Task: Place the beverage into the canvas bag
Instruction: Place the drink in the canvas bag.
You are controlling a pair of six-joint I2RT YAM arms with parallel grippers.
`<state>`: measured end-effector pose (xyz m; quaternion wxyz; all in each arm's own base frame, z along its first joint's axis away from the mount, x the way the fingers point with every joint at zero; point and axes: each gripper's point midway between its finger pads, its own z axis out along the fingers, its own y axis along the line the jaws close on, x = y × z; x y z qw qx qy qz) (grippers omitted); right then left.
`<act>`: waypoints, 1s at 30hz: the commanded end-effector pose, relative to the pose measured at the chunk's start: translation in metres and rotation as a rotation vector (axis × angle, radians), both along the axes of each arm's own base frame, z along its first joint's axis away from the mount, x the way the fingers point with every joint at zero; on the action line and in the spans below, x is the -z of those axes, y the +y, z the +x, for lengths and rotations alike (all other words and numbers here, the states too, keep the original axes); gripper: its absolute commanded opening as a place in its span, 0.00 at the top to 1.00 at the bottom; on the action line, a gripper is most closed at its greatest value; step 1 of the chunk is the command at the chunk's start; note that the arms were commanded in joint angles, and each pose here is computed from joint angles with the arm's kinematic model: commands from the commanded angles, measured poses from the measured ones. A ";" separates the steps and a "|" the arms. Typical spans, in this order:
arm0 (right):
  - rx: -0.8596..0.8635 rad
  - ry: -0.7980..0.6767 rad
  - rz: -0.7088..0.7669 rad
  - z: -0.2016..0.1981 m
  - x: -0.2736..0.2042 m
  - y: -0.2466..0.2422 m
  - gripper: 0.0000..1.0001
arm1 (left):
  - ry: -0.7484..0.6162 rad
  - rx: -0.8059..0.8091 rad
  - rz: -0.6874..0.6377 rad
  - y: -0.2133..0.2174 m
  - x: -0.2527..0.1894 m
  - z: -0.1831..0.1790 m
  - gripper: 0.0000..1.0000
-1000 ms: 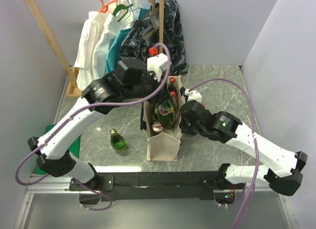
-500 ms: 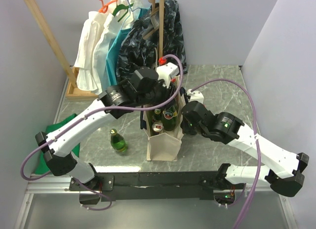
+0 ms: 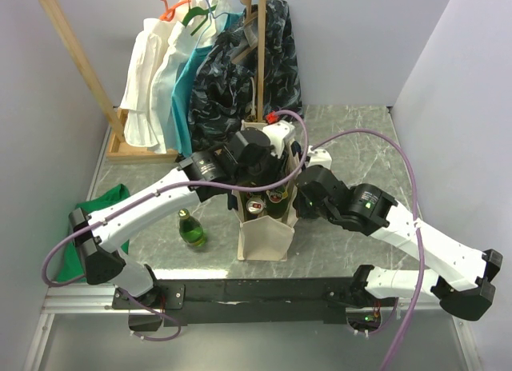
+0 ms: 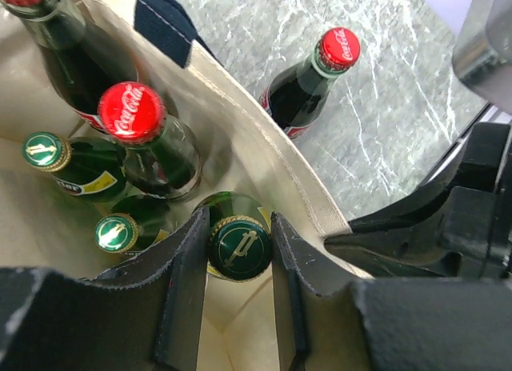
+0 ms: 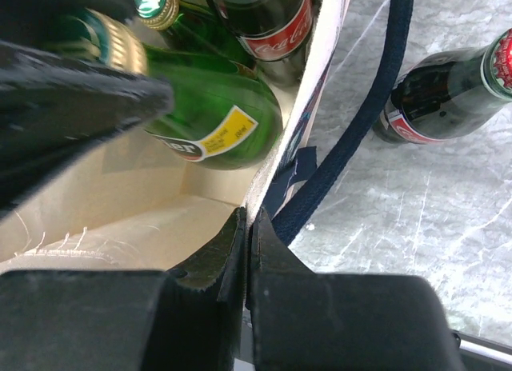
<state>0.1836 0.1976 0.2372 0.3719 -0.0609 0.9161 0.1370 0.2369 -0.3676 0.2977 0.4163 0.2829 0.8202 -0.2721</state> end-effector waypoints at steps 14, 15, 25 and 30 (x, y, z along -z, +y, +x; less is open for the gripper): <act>-0.001 -0.053 0.057 0.003 -0.017 0.004 1.00 | -0.142 -0.003 -0.165 -0.026 -0.048 0.009 0.99; 0.000 -0.053 0.057 0.003 -0.017 0.003 1.00 | -0.142 -0.003 -0.164 -0.027 -0.047 0.009 0.99; -0.006 -0.057 0.057 0.003 -0.020 0.003 1.00 | -0.116 0.006 -0.171 -0.031 -0.035 0.007 0.99; -0.007 -0.056 0.057 0.003 -0.021 0.004 1.00 | -0.104 0.005 -0.173 -0.032 -0.027 0.006 0.99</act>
